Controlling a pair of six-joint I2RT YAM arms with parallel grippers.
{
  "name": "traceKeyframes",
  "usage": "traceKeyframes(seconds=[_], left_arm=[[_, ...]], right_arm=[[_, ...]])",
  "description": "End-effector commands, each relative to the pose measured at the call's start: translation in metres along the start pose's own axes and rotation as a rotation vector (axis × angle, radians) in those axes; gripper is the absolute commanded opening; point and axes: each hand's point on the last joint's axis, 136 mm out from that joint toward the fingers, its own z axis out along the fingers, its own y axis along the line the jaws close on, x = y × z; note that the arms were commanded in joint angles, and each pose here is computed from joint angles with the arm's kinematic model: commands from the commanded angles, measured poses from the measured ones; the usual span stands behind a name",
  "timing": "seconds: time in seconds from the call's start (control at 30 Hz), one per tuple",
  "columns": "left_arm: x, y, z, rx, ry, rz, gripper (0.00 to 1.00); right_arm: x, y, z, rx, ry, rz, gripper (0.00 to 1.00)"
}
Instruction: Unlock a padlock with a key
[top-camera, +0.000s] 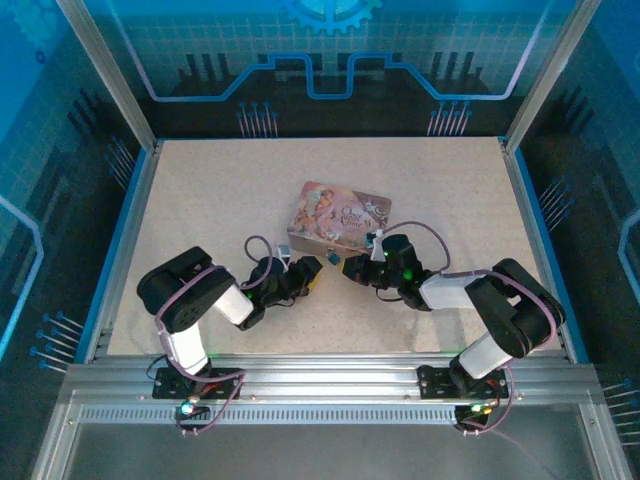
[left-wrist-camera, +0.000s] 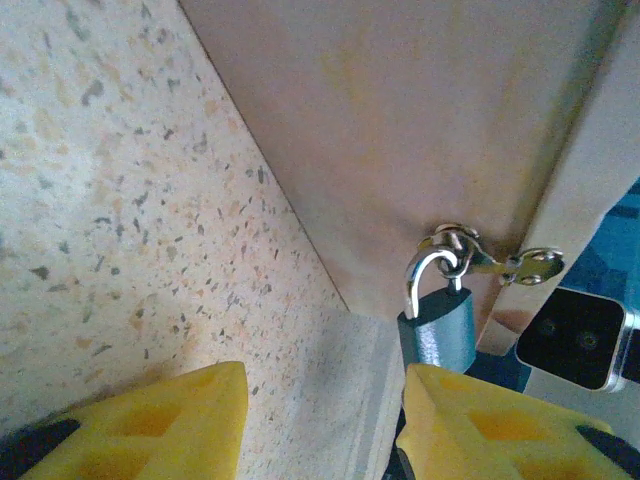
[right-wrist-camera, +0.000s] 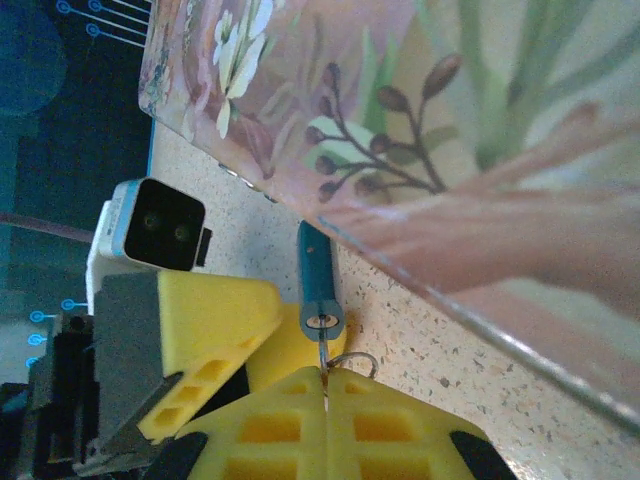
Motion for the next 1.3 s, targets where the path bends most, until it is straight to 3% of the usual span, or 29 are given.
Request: traceKeyframes(seconds=[0.0,1.1,1.27], left_arm=[[-0.001,-0.032,0.005,0.127,-0.013,-0.015,0.45],[0.006,-0.055,0.035,0.184,0.013,-0.025,0.39],[0.007,-0.054,0.035,0.185,0.011,-0.024,0.30]], right_arm=[[0.006,0.011,-0.001,-0.031,0.021,0.028,0.00],[0.004,0.024,0.002,-0.076,0.028,0.091,0.00],[0.004,0.024,0.001,-0.072,0.021,0.092,0.00]])
